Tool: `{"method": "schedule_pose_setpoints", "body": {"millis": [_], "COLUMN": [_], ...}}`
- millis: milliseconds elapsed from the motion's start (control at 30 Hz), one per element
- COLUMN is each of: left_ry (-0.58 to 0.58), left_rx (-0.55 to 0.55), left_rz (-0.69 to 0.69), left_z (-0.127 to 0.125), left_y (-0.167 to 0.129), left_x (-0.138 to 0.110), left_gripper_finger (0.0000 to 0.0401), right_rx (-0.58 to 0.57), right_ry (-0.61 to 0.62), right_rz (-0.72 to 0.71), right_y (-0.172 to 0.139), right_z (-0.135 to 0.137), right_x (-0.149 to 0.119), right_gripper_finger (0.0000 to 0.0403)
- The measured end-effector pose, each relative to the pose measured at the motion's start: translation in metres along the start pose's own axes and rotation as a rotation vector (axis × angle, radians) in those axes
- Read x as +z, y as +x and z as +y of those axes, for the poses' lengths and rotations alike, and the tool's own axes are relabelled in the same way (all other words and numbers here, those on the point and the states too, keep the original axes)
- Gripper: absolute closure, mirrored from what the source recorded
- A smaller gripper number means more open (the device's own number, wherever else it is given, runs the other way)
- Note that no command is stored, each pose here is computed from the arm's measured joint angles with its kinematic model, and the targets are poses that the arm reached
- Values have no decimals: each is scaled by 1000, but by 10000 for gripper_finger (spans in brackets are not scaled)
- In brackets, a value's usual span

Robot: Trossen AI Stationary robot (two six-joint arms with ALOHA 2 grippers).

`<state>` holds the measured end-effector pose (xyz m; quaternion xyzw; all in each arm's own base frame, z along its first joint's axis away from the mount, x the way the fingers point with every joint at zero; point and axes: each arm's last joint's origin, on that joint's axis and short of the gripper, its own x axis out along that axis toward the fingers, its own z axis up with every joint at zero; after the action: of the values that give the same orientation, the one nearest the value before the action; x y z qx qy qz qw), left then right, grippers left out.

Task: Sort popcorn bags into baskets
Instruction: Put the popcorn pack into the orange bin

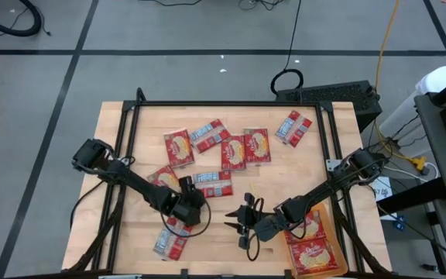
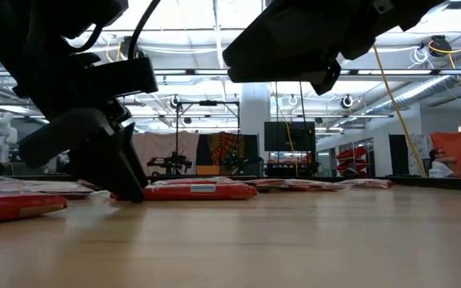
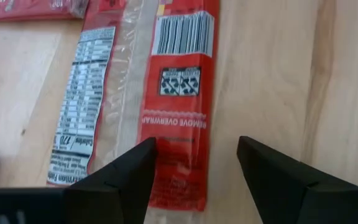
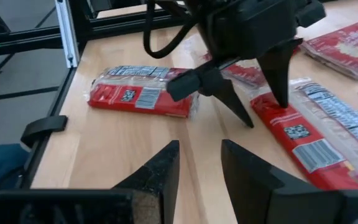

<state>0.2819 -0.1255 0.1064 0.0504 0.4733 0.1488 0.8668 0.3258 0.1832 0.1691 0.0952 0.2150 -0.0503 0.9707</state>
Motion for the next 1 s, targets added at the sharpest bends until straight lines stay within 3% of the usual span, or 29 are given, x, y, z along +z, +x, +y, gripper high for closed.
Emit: {"method": "schedule_pose_setpoints", "body": {"millis": [200,367,633,1000], "left_ry": [3,10,-33,-75], "left_rx": [-20,-63,-82,-207], "left_rz": [16,36,-64,-141], "left_z": [2,6,4,2], "left_y": [3,7,11,-18], "left_x": [1,3,-4,8], "left_gripper_finger": [191,274,388,397], "right_rx": [-16,-30,-13,-53], "right_ry": [-2,7,41,-107], "right_rz": [0,-3,0,-6], "right_y": [2,5,1,-4], "right_z": [-4,-9,-3,2], "right_x": [2,4,1,-4], "right_gripper_finger": [293,293,293,293]}}
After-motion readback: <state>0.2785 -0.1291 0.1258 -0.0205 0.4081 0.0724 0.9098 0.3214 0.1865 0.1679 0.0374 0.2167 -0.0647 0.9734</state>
